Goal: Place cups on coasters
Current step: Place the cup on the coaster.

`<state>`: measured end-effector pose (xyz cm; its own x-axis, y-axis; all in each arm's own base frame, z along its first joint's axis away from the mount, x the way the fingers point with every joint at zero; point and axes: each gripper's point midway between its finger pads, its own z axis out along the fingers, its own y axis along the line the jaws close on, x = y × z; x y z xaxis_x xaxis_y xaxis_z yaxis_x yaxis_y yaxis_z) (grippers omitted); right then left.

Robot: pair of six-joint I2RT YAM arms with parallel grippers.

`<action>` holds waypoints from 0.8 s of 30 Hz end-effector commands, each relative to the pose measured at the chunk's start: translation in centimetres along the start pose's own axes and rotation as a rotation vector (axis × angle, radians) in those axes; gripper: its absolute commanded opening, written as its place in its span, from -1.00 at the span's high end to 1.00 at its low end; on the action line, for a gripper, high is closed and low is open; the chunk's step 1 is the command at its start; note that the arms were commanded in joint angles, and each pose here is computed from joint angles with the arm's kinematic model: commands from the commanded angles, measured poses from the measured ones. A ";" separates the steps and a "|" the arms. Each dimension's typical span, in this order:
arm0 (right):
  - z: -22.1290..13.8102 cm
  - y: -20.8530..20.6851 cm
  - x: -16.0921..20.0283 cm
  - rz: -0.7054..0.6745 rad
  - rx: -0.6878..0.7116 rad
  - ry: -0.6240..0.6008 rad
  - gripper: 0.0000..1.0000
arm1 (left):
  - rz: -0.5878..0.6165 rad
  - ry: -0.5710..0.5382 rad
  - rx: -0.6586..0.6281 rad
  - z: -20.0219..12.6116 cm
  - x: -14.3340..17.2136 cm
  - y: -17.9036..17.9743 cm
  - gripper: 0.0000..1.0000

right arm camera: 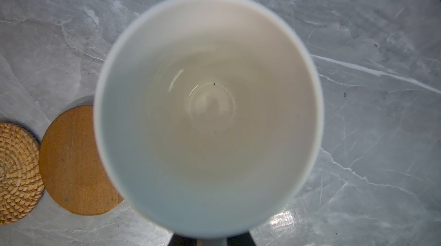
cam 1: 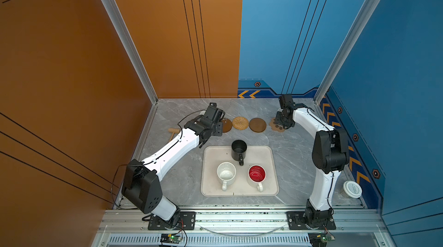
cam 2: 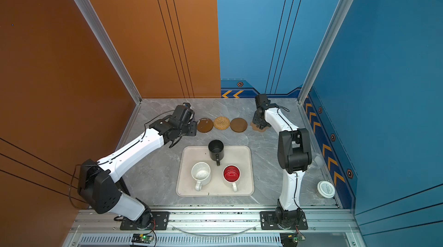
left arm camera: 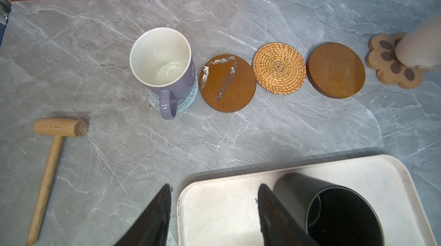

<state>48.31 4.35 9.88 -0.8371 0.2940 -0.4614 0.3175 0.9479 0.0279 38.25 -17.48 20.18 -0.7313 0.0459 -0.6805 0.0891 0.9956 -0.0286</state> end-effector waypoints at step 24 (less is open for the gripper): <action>0.5 0.9 0.0 -0.002 -0.018 -0.027 0.39 | -0.006 -0.012 0.007 -0.1 -0.7 -0.4 -0.19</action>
<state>48.55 4.87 8.77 -0.8399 0.2870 -0.4606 0.3093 0.9506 0.0284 38.37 -17.56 19.64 -0.7392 0.0507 -0.6715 0.0888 0.9958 -0.0226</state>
